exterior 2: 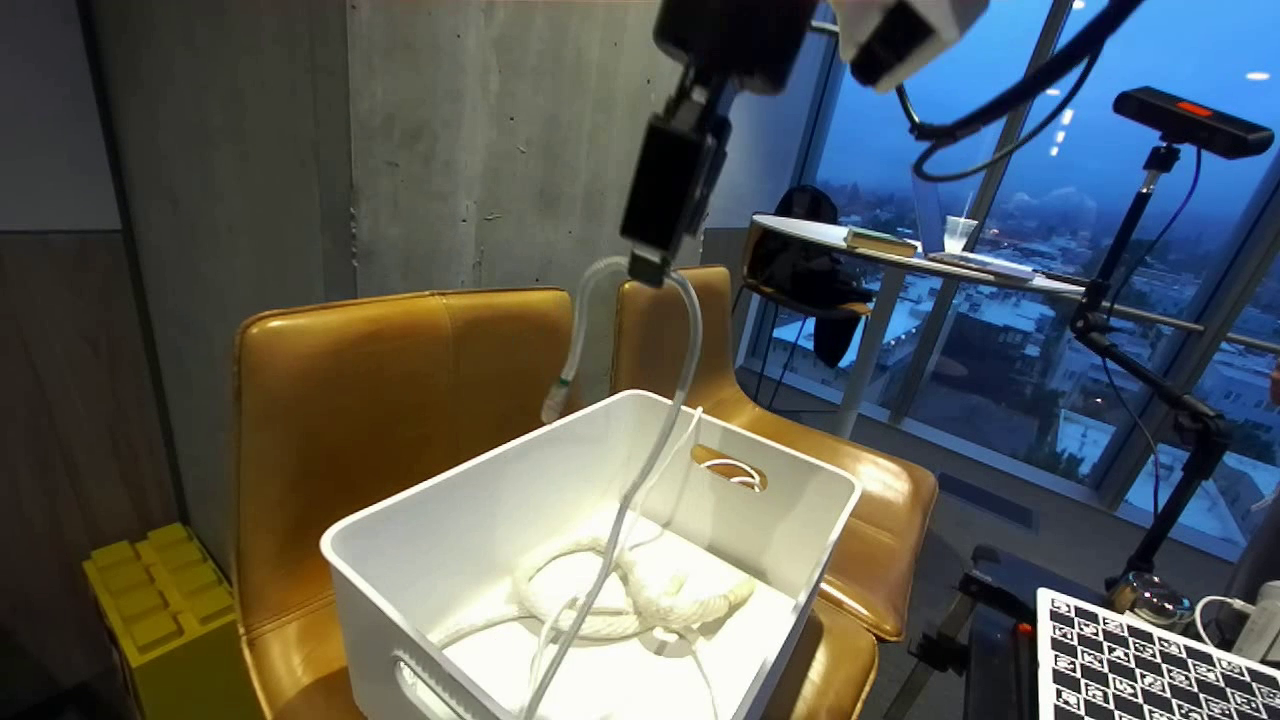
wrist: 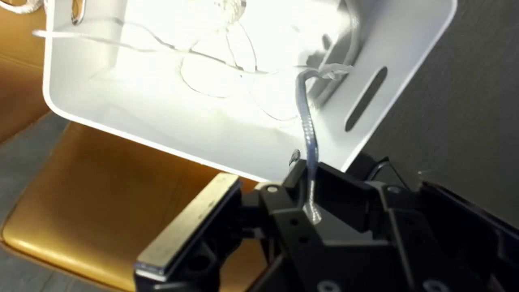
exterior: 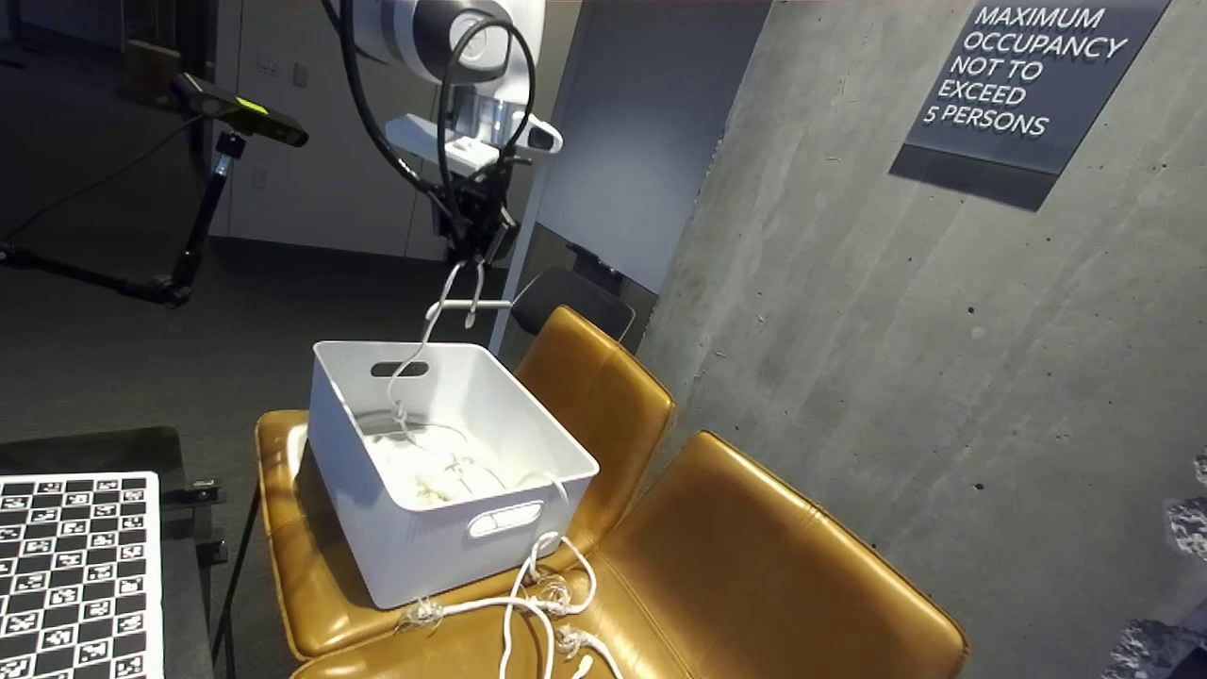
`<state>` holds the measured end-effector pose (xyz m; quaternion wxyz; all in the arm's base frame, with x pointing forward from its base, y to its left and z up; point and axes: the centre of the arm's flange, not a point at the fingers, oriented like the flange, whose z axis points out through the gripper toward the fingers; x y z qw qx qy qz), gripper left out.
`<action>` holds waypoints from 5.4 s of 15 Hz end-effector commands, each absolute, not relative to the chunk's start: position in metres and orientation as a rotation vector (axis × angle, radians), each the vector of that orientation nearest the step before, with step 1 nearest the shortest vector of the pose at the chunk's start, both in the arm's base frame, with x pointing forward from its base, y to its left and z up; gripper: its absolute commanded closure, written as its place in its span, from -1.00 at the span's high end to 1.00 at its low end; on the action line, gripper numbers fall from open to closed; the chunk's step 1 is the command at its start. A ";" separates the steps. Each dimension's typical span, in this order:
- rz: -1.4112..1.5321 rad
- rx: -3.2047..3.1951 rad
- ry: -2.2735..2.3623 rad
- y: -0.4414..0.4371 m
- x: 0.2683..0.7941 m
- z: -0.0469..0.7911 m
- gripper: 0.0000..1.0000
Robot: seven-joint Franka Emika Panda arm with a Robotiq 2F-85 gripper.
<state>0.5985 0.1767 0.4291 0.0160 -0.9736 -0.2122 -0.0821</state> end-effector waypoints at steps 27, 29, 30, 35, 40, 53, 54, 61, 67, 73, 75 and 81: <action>0.149 -2.880 -1.734 0.041 0.671 0.245 1.00; 0.180 -2.883 -1.754 0.035 0.674 0.231 1.00; 0.190 -2.886 -1.764 0.033 0.676 0.226 1.00; 0.230 -2.897 -1.782 0.022 0.683 0.209 1.00; 0.232 -2.896 -1.776 0.023 0.685 0.203 0.88; 0.225 -2.915 -1.739 0.026 0.681 0.200 -0.96; 0.196 -2.927 -1.721 0.031 0.680 0.203 -1.00; -0.151 -2.960 -1.344 0.099 0.670 0.318 -0.98; -0.433 -2.906 -1.275 0.210 0.631 0.426 -0.98; -0.427 -2.871 -1.302 0.288 0.579 0.422 -0.98; -0.400 -2.863 -1.306 0.303 0.569 0.413 -0.98; -0.331 -2.861 -1.301 0.331 0.550 0.393 -0.98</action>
